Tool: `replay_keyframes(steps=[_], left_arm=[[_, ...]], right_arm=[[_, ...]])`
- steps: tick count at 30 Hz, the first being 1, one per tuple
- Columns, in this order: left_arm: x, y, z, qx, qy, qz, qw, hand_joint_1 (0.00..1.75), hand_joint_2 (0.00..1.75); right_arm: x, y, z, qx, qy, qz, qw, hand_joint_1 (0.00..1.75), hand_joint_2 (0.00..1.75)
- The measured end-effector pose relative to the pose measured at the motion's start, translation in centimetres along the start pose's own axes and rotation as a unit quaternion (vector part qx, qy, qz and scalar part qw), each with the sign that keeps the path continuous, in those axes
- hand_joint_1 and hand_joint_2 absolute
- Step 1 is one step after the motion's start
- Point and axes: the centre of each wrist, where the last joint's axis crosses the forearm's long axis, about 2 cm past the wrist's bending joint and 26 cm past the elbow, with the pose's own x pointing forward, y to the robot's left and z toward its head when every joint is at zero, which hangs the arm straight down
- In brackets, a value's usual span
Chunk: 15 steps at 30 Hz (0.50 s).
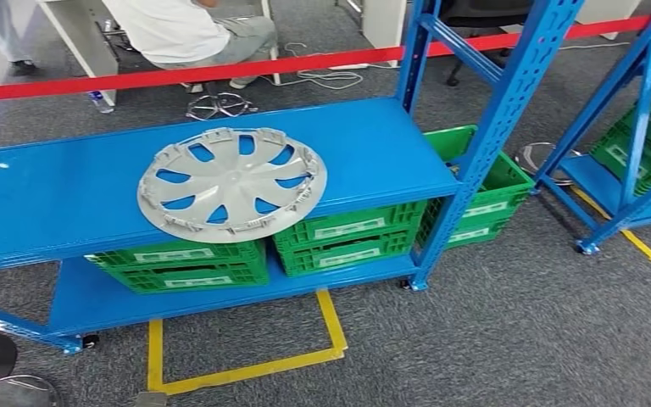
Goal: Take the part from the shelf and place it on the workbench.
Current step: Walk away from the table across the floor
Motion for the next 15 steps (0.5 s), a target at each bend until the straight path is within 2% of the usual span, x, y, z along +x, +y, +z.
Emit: replay_keyframes(steps=[15], left_arm=[[-0.03,0.18,-0.04,0.001,-0.001,-0.006,1.000,0.00,0.00]], right_arm=[[0.01,-0.08,-0.02,0.001,-0.005,-0.003,1.000,0.00,0.00]])
